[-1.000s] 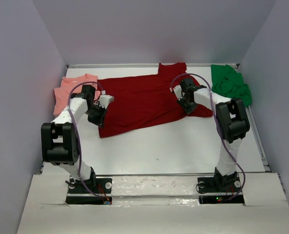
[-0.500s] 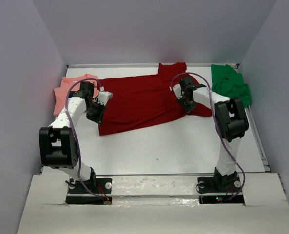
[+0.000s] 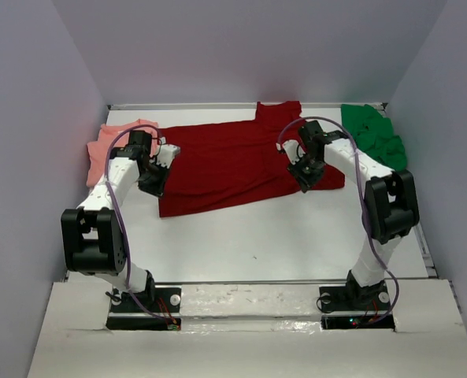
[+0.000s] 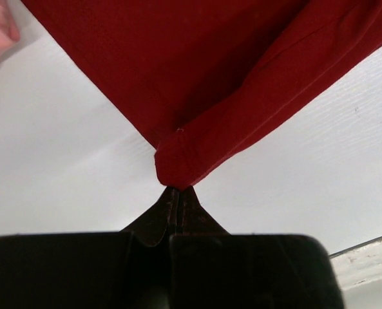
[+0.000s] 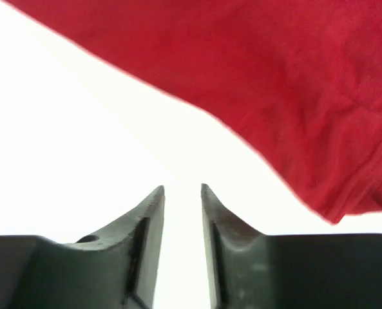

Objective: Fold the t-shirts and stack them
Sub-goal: Fold the tshirt

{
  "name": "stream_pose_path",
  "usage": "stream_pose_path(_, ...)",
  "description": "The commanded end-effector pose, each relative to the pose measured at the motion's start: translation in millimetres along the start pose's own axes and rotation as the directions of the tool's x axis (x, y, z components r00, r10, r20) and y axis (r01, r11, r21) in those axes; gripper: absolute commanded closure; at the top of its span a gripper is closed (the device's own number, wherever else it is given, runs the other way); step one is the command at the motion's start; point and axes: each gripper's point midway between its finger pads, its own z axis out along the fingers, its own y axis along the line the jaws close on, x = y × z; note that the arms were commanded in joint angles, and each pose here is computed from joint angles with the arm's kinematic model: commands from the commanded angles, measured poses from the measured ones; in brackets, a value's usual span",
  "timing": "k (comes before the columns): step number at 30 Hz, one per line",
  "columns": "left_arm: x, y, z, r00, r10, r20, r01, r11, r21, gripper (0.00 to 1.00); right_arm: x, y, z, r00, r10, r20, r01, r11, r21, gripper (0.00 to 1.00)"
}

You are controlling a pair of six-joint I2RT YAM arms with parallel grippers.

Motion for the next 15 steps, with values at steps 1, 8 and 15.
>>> stream_pose_path(1,-17.0,3.3,-14.6,0.998,-0.010,0.061,0.012,0.999,-0.040,1.00,-4.0,37.9,-65.0,0.992,-0.031,0.119,0.047,0.990,-0.134,0.59)
stream_pose_path(8,-21.8,8.1,-6.8,0.997,-0.036,0.066,0.040,0.997,-0.069,1.00,-8.4,37.1,-101.8,0.975,-0.034,0.218,0.048,0.997,-0.059,0.44)
stream_pose_path(15,-25.1,12.2,3.9,0.996,-0.064,0.057,0.068,0.994,-0.084,1.00,-1.1,29.3,-107.4,0.977,-0.017,0.211,0.016,1.000,0.006,1.00)
